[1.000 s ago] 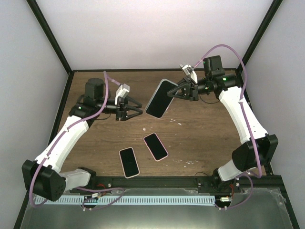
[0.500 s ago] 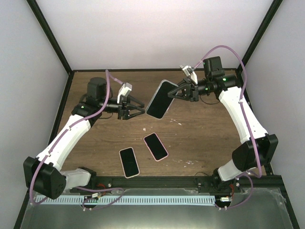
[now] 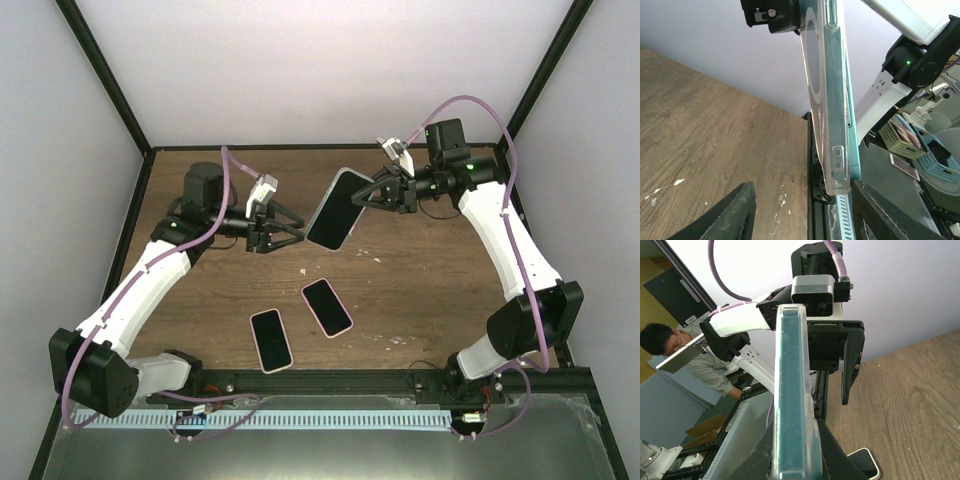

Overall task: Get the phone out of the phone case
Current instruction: Remove the phone case from the phone.

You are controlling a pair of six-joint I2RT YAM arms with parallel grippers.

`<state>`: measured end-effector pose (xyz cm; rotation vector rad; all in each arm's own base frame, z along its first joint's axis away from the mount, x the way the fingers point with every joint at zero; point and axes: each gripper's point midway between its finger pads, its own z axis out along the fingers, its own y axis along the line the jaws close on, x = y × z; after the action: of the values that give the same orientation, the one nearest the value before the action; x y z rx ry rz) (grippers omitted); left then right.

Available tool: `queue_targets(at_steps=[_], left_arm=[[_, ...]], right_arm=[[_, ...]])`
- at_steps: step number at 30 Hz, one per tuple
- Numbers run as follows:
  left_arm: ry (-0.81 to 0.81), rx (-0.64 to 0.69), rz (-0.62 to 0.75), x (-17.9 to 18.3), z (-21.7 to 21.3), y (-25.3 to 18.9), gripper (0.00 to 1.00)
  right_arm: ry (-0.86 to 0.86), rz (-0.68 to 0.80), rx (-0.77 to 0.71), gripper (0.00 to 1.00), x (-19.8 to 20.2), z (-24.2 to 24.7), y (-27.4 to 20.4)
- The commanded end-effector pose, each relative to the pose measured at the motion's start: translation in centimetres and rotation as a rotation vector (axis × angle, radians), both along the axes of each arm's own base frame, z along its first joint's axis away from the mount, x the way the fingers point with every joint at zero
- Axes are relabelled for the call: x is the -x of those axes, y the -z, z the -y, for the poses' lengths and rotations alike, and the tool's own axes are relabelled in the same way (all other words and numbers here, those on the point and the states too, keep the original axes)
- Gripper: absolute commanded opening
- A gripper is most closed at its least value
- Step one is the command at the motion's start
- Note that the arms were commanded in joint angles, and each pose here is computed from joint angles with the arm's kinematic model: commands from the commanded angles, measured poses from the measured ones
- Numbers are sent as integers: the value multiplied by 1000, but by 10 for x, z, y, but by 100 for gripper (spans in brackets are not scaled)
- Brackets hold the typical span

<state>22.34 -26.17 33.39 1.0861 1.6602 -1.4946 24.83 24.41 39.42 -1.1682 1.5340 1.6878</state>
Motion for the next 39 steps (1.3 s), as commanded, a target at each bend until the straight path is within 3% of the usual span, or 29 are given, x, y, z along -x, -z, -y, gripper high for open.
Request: queue_targets(at_steps=[1,19,30,39], left_arm=[[38,22,12,10,0,-6,61],[-196,-113,7,-45,1,22,38],[-20,-15,66,-39,40,-18,35],[24,-15,-27,-40,66,-3,25]], right_arm=[[-75,0,-80,1,14,2,-17],[-160,-22,-129,1,39,-4,-25],[-134,-10,-53,1,30,-19,2],[-107,-34,14,1,-2,-31,35]])
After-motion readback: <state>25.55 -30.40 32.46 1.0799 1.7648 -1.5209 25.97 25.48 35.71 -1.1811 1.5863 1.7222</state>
